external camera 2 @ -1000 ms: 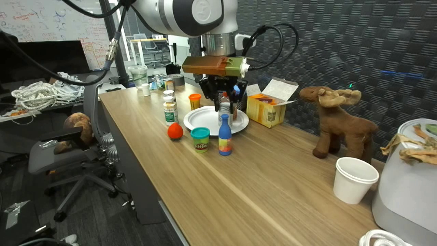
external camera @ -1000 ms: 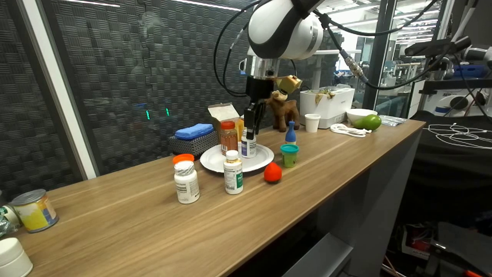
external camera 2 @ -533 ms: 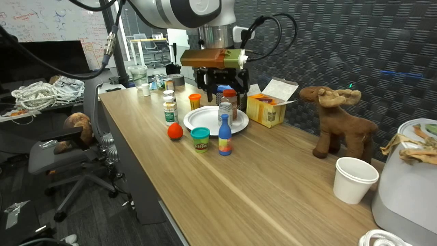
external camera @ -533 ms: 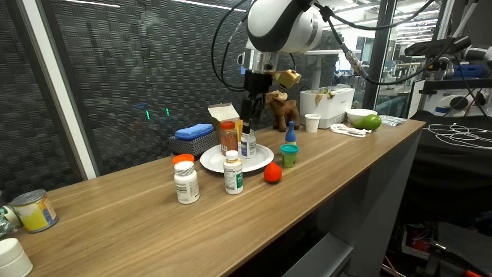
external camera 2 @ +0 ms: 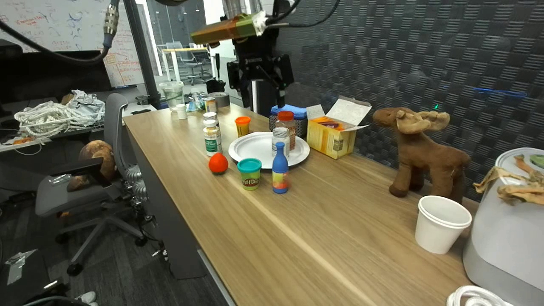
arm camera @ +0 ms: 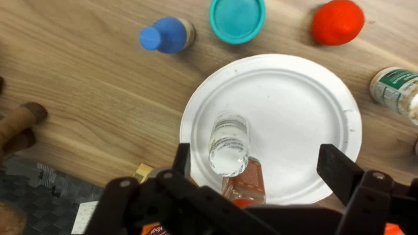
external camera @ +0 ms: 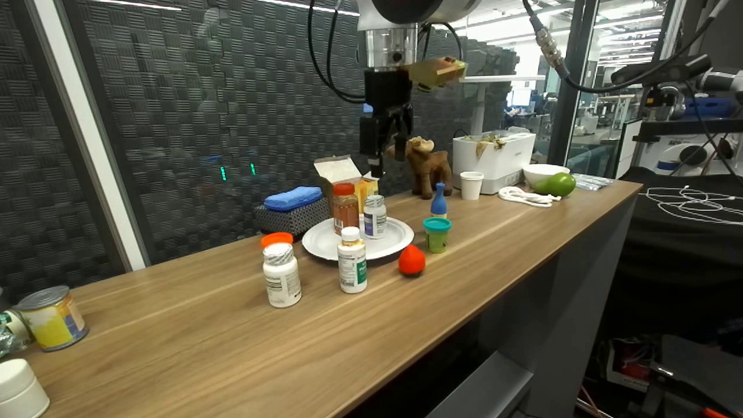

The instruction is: Pick up the bottles and small containers from the table and put them on the white plate.

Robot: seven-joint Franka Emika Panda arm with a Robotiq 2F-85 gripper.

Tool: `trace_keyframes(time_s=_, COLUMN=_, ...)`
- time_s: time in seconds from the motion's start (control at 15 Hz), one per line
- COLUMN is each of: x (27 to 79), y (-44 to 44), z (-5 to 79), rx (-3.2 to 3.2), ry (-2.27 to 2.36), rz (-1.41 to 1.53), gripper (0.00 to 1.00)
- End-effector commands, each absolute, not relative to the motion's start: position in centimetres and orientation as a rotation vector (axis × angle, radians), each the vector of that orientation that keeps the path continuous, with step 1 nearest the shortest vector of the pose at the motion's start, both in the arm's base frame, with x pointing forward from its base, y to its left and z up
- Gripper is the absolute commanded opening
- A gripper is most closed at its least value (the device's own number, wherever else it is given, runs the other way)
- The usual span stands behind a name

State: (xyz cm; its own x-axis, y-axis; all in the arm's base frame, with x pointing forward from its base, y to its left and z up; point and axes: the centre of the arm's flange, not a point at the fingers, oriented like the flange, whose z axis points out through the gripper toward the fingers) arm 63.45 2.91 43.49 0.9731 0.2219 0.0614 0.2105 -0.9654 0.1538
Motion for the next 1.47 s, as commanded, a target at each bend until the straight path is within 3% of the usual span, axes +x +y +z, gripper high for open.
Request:
trace_keyframes(time_s=0.0, x=63.8, y=6.2, z=44.4, rx=2.990, ry=0.273, rz=-0.021, gripper=1.00)
trace_keyframes(time_s=0.47, x=67.8, y=11.5, z=41.7, rx=3.108, ry=0.324, rz=-0.079, gripper=1.00)
trace_keyframes(time_s=1.0, x=74.0, y=13.3, z=40.4, rx=3.290, ry=0.080, rz=-0.013, gripper=1.00)
trace_keyframes(time_s=1.4, x=74.7, y=15.0, z=37.1, rx=3.298, ry=0.016, rz=-0.047, gripper=1.00)
